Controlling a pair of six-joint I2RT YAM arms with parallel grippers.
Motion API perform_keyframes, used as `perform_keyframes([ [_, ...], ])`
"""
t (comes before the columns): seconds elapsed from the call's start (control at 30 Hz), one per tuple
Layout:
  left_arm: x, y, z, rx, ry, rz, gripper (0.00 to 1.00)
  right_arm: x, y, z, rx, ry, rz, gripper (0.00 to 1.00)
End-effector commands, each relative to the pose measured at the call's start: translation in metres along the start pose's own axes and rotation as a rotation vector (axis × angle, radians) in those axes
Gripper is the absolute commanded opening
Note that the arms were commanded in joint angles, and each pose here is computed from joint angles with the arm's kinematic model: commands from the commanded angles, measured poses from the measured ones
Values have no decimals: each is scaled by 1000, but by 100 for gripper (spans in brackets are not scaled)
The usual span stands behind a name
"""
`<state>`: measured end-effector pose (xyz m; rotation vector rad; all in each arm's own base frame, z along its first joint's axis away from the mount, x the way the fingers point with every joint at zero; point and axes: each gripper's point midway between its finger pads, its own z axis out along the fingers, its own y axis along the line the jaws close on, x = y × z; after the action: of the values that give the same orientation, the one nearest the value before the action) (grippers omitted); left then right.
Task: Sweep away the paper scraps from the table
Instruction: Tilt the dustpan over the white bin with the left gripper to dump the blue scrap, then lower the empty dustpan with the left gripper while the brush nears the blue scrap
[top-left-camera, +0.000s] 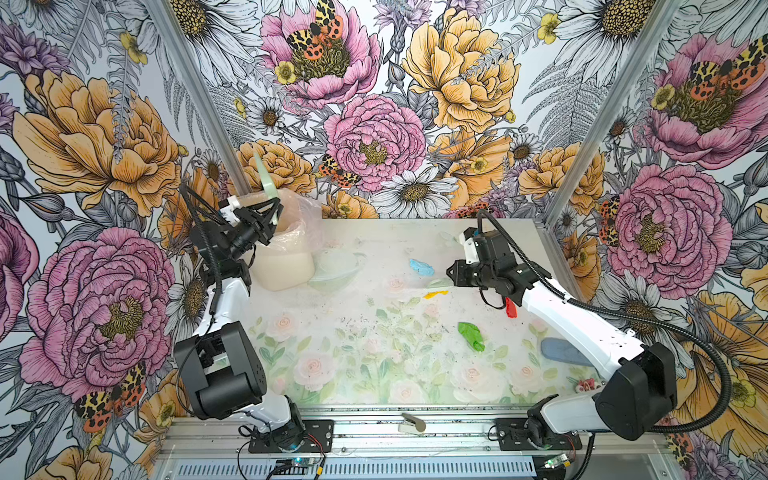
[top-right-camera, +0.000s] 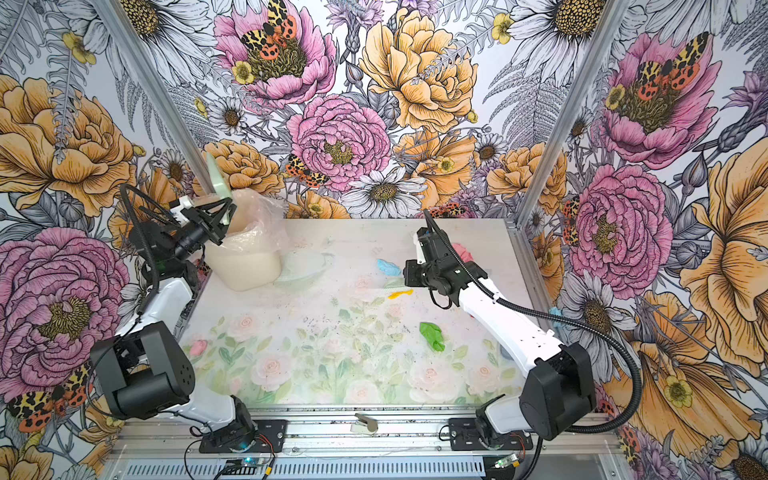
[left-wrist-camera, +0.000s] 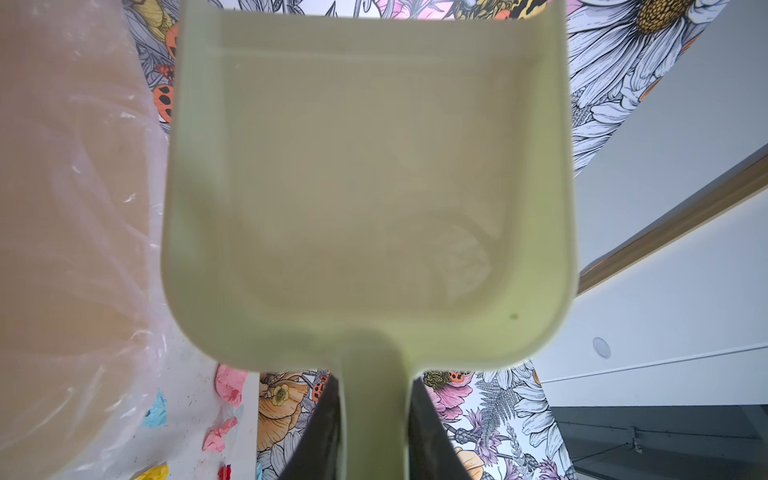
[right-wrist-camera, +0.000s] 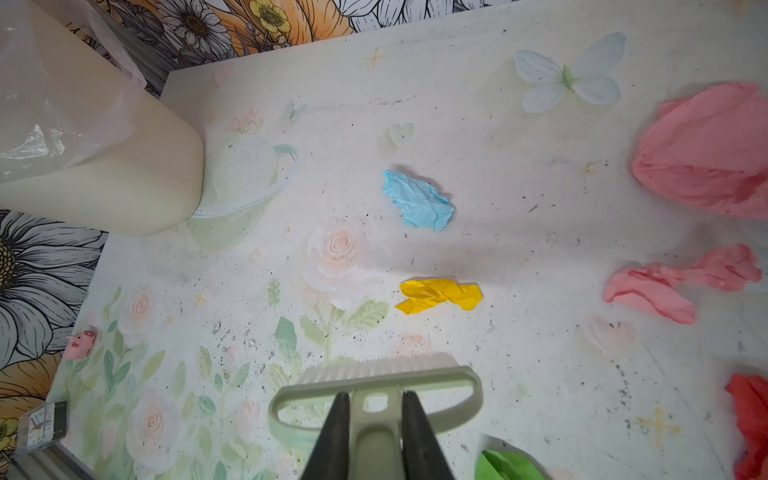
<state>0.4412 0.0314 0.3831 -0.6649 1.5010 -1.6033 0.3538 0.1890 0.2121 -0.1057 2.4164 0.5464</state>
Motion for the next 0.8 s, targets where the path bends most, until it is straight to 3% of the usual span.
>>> perform_keyframes([
  [0.0,21,-10,-7,-54,12,162,0,-12,-9,-14,34,-63,-8,0],
  [0.17,59,16,-13,-350,25,416,0,-15,-26,-21,99,-86,11,0],
  [0.27,89,17,-11,-434,45,553,0,-16,-36,-26,143,-99,12,0],
  [0.53,163,51,-6,-610,142,797,0,-1,-48,-30,205,-30,-80,0],
  [0.77,210,101,-6,-746,246,905,0,33,-53,-26,186,67,-129,0],
])
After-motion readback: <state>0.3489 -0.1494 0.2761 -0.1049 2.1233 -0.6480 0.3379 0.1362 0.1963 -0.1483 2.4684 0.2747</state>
